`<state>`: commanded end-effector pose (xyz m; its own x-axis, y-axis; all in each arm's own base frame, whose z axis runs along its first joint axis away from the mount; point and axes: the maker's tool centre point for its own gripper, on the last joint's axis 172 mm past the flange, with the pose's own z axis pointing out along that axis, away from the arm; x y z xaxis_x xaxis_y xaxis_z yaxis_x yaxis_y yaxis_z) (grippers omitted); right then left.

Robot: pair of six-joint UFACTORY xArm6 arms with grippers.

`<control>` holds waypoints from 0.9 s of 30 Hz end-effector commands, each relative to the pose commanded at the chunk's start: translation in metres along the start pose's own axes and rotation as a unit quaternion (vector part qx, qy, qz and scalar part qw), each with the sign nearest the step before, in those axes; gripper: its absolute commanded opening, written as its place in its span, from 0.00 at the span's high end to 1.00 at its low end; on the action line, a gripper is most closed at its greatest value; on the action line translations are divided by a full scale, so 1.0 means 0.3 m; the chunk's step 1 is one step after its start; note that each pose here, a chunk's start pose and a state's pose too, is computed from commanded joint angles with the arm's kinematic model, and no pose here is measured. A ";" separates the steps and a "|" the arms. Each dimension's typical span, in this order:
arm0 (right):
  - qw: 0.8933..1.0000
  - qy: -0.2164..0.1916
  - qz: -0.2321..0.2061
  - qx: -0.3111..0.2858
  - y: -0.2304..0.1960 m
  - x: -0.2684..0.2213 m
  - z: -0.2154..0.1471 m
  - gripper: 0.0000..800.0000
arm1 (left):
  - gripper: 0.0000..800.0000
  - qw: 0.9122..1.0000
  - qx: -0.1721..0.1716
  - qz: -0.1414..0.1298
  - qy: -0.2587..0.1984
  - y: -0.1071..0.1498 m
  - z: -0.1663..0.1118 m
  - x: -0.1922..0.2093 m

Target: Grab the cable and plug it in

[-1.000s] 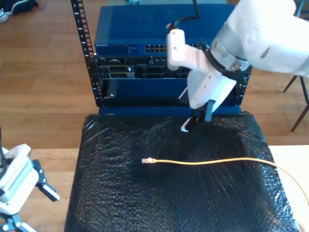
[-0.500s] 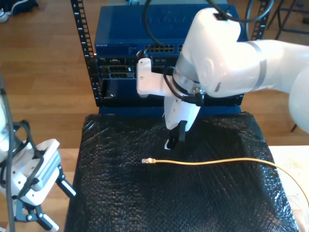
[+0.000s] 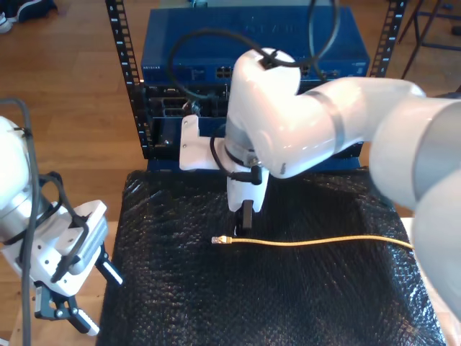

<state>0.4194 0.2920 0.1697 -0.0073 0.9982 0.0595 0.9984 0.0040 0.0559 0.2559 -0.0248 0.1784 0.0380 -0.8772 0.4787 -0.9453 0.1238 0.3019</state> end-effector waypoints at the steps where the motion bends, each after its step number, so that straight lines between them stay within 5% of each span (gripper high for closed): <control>1: 1.000 0.000 0.002 -0.001 -0.002 0.008 0.014 0.02 | 0.00 1.000 0.000 0.000 0.001 0.001 0.002 0.001; 27: 1.000 -0.005 0.009 0.005 -0.031 0.033 0.210 0.02 | 0.00 1.000 -0.004 -0.007 0.003 0.006 0.012 -0.002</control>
<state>0.4134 0.3056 0.1068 0.0107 0.9987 0.0504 0.9989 -0.0129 0.0445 0.2531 -0.0256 0.1757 0.0535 -0.8761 0.4791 -0.9420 0.1148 0.3152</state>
